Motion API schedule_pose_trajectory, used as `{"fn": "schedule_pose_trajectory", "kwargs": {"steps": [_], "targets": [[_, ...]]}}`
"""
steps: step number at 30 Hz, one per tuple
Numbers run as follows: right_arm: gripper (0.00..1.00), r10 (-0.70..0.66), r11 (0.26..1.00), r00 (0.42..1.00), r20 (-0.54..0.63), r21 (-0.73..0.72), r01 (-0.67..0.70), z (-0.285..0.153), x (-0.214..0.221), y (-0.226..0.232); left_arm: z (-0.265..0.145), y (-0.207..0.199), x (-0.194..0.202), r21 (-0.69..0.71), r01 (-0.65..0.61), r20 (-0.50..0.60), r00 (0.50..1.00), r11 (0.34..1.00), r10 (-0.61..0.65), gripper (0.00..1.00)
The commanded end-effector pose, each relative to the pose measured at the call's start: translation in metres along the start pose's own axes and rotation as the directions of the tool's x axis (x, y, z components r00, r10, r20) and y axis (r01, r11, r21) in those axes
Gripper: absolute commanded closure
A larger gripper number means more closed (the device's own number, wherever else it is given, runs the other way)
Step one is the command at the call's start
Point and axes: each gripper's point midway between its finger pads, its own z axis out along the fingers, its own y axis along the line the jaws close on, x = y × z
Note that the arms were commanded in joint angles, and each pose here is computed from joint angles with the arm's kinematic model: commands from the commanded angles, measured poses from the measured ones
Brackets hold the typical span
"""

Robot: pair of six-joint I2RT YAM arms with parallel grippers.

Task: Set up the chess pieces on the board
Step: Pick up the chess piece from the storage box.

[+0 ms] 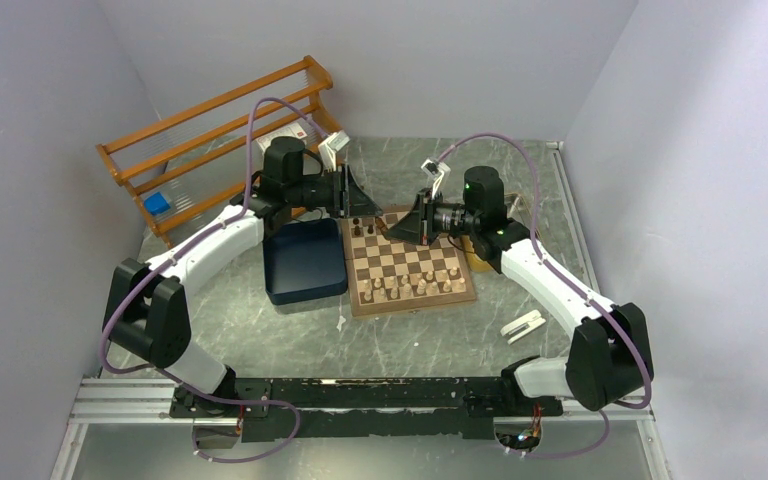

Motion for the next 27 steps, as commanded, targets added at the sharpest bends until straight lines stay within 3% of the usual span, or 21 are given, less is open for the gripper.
{"fn": "schedule_pose_trajectory", "kwargs": {"steps": [1, 8, 19, 23, 27], "targets": [[1.0, -0.024, 1.0, 1.0, 0.0, -0.008, 0.024, 0.002, -0.003, 0.003, -0.006, -0.008, -0.015, 0.013, -0.039, 0.026, 0.999, 0.999, 0.039, 0.68], [1.0, -0.022, 1.0, 1.0, 0.008, 0.005, 0.022, 0.002, -0.006, 0.001, -0.009, -0.003, -0.016, -0.029, -0.05, 0.028, 0.998, 0.998, 0.05, 0.74], [1.0, 0.021, 0.999, 1.0, 0.002, 0.046, -0.021, 0.002, 0.001, -0.008, -0.008, 0.0, -0.016, -0.038, -0.063, 0.023, 0.998, 0.997, 0.064, 0.95], [1.0, 0.075, 0.986, 0.997, 0.012, 0.146, -0.076, -0.004, 0.004, -0.028, -0.009, 0.016, -0.026, -0.153, -0.098, 0.046, 0.993, 0.983, 0.106, 0.95], [1.0, 0.199, 0.926, 0.977, 0.083, 0.312, -0.215, -0.028, 0.001, -0.074, -0.004, 0.035, -0.039, -0.367, -0.201, 0.032, 0.973, 0.908, 0.228, 0.95]]}}
